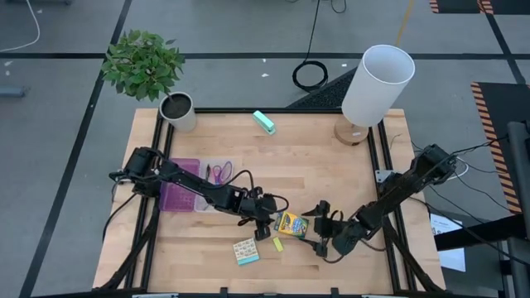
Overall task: Pack school essentials
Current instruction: Put the crayon box into the purple supply box
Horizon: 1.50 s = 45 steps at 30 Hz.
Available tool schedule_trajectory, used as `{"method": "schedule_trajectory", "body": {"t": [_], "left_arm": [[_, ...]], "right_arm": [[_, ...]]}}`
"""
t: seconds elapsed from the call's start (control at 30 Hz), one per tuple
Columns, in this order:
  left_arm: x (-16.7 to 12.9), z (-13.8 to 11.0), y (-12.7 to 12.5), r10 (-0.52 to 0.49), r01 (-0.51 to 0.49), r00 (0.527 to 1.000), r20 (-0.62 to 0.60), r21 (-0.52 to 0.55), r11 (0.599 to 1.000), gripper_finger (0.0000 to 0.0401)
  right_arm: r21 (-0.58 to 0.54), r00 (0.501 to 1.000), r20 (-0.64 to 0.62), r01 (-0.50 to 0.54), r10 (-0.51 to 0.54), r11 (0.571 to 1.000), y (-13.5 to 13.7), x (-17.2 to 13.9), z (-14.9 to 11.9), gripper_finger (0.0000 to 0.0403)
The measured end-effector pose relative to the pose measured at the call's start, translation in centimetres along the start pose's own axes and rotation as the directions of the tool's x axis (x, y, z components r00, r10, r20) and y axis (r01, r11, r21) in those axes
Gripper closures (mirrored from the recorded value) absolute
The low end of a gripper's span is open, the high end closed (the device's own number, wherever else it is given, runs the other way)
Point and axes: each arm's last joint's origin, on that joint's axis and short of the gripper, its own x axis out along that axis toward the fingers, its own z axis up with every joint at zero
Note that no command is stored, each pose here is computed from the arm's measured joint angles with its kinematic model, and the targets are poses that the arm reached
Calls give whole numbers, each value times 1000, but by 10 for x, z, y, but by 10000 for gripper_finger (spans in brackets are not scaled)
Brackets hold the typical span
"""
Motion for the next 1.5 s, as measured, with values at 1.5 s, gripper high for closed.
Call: {"method": "schedule_trajectory", "body": {"t": [1.5], "left_arm": [[0, 0, 0, 0, 0, 1000, -3, 3, 1000, 268]], "right_arm": [[20, 966, -249, 78, -70, 997, 9, 34, -7, 52]]}}
